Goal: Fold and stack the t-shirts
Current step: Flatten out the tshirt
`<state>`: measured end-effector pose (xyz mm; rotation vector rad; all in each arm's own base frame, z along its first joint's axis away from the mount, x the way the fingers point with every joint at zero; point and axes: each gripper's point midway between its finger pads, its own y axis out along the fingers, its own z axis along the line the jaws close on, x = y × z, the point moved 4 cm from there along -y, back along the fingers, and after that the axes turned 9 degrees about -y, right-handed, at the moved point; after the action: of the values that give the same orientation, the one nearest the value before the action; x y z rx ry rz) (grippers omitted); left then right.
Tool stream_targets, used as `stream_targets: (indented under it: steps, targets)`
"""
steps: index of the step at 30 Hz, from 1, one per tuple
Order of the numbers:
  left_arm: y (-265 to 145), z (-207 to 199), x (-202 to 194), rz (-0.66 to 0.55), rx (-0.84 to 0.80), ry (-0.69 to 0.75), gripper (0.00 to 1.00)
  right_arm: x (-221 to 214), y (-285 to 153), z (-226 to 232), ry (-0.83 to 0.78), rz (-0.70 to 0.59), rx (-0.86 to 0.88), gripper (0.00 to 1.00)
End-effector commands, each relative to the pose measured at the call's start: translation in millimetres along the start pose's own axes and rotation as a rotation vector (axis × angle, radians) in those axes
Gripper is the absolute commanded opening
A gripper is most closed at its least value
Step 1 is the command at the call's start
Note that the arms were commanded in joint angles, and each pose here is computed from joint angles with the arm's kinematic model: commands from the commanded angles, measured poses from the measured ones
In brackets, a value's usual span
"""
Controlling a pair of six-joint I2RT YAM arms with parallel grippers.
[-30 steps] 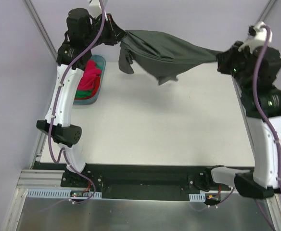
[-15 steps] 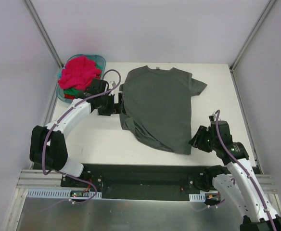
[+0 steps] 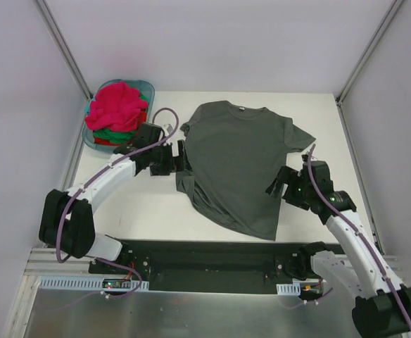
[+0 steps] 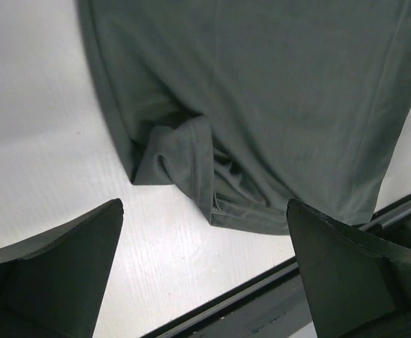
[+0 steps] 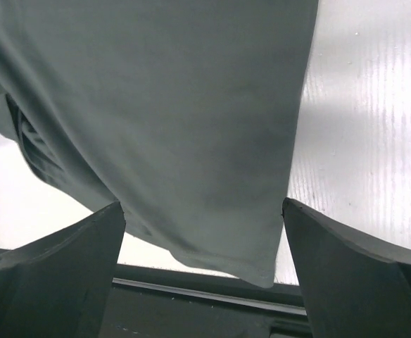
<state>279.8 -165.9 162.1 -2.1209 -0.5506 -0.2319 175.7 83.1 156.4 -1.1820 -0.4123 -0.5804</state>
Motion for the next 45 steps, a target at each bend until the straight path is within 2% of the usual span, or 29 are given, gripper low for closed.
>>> stream_targets:
  steps: [1, 6, 11, 13, 20, 25, 32, 34, 36, 40, 43, 45]
  targets:
    - [23.6, -8.6, -23.6, 0.08, 0.016, -0.008, 0.99, 8.7, 27.1, 9.1, -0.015, 0.01, 0.043, 0.96]
    - [50.8, -6.9, -40.8, 0.147, 0.119, 0.003, 0.93, 5.6, 54.5, 20.7, -0.058, 0.045, 0.047, 0.96]
    - [56.9, 14.6, -40.6, 0.102, 0.386, 0.048, 0.79, -4.1, 79.6, 26.9, -0.065, 0.096, 0.02, 0.96]
    - [60.0, 16.7, -41.2, 0.112, 0.403, 0.051, 0.74, -8.5, 87.8, 25.7, -0.063, 0.113, 0.012, 0.96]
    - [78.0, 13.6, -45.1, 0.143, 0.423, 0.07, 0.68, -25.3, 103.6, 16.7, -0.056, 0.168, -0.026, 0.96]
    - [84.6, 9.5, -42.1, 0.105, 0.481, 0.121, 0.63, -33.2, 108.2, 8.5, -0.062, 0.19, -0.06, 0.96]
    - [57.8, 40.9, -32.0, 0.01, 0.759, 0.161, 0.48, -39.0, 109.3, -3.6, -0.072, 0.207, -0.131, 0.96]
    - [45.2, 51.3, -33.1, -0.009, 0.814, 0.165, 0.47, -40.0, 108.7, -8.2, -0.072, 0.216, -0.16, 0.96]
    - [32.7, 59.8, -38.3, -0.018, 0.851, 0.157, 0.41, -42.8, 107.9, -12.4, -0.077, 0.228, -0.186, 0.96]
    - [18.4, 77.0, -62.4, 0.034, 0.865, 0.126, 0.36, -46.8, 106.1, -13.1, -0.071, 0.254, -0.189, 0.96]
    - [11.8, 77.6, -83.4, 0.113, 0.81, 0.071, 0.29, -47.8, 104.4, -12.4, -0.074, 0.252, -0.174, 0.96]
    - [2.0, 76.1, -90.0, 0.103, 0.775, 0.038, 0.25, -47.8, 103.0, -13.4, -0.081, 0.251, -0.177, 0.96]
